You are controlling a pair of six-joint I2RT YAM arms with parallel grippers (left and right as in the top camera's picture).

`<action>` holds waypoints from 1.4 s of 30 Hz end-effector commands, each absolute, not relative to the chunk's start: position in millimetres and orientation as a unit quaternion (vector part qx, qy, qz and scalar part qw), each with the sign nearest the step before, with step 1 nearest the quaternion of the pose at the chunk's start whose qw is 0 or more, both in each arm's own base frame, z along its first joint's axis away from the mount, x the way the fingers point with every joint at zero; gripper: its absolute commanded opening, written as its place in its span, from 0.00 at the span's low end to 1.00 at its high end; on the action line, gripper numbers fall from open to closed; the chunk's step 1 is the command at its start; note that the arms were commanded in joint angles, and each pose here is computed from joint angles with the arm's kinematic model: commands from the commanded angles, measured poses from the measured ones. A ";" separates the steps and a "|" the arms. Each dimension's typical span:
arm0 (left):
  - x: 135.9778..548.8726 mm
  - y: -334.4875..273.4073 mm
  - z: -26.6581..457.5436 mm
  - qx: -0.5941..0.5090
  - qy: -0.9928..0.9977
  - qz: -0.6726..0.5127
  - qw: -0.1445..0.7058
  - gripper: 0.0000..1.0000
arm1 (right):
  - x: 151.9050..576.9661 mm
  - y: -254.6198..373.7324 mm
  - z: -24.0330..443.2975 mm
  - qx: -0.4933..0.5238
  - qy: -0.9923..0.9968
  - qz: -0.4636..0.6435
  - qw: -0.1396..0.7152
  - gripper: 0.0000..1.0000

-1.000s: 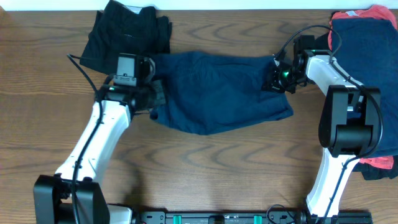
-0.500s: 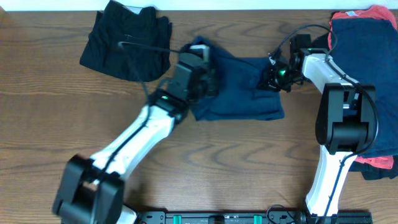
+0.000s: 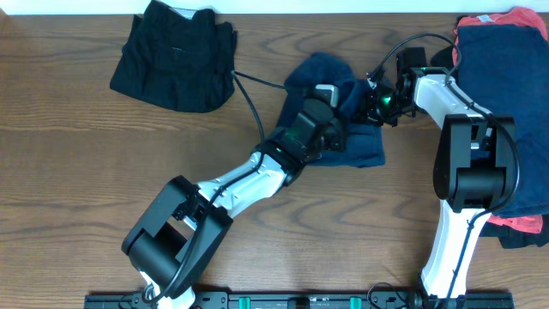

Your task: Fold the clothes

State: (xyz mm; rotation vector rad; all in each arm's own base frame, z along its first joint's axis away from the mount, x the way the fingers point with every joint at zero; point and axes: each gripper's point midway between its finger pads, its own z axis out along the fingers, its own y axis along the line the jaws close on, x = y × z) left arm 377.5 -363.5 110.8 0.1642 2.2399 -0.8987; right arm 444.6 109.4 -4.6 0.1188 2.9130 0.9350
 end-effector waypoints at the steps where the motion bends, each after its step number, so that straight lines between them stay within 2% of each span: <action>1: 364.1 -386.3 126.8 0.083 0.849 -0.386 0.351 0.06 | 419.5 106.9 -55.2 0.047 0.964 0.260 -0.015 0.01; 8: 372.3 -395.0 150.1 0.074 0.834 -0.406 0.365 0.06 | 419.6 107.9 -54.7 0.047 0.964 0.263 -0.015 0.01; 9: 373.6 -395.3 152.3 0.073 0.833 -0.407 0.368 0.12 | 419.9 108.0 -54.7 0.047 0.964 0.263 -0.015 0.01; 10: 374.5 -395.4 153.7 0.072 0.832 -0.407 0.370 0.31 | 421.2 109.1 -53.9 0.043 0.963 0.267 -0.011 0.02; 11: 374.9 -395.5 154.5 0.072 0.831 -0.408 0.371 0.54 | 422.5 111.6 -52.4 0.033 0.961 0.275 -0.006 0.04; 12: 375.5 -395.5 155.3 0.072 0.830 -0.408 0.373 0.92 | 424.2 115.3 -49.8 0.015 0.957 0.288 0.002 0.12; 13: 375.9 -395.0 155.3 0.072 0.830 -0.408 0.373 0.98 | 425.5 116.8 -47.8 0.004 0.955 0.296 0.007 0.19; 14: 376.0 -395.1 155.7 0.072 0.830 -0.408 0.373 0.98 | 427.0 116.7 -45.8 0.000 0.954 0.300 0.010 0.24; 17: 378.6 -393.8 162.1 0.073 0.825 -0.410 0.381 0.98 | 434.2 108.3 -33.0 0.004 0.954 0.300 0.014 0.29; 22: 389.2 -379.0 187.4 0.067 0.812 -0.413 0.406 0.98 | 454.2 93.3 13.3 -0.007 0.953 0.300 0.049 0.31; 27: 399.6 -356.5 220.4 0.050 0.798 -0.416 0.433 0.98 | 473.9 70.3 79.1 -0.001 0.950 0.294 0.108 0.31; 33: 396.6 -333.2 252.7 0.067 0.790 -0.398 0.461 0.98 | 471.3 54.2 130.2 0.004 0.946 0.289 0.149 0.31; 36: 392.2 -320.0 249.7 0.091 0.804 -0.364 0.461 0.98 | 464.1 58.0 141.8 -0.002 0.947 0.284 0.150 0.31; 42: 393.1 -296.3 209.0 0.082 0.852 -0.312 0.413 0.98 | 454.4 85.9 138.2 -0.031 0.953 0.270 0.131 0.31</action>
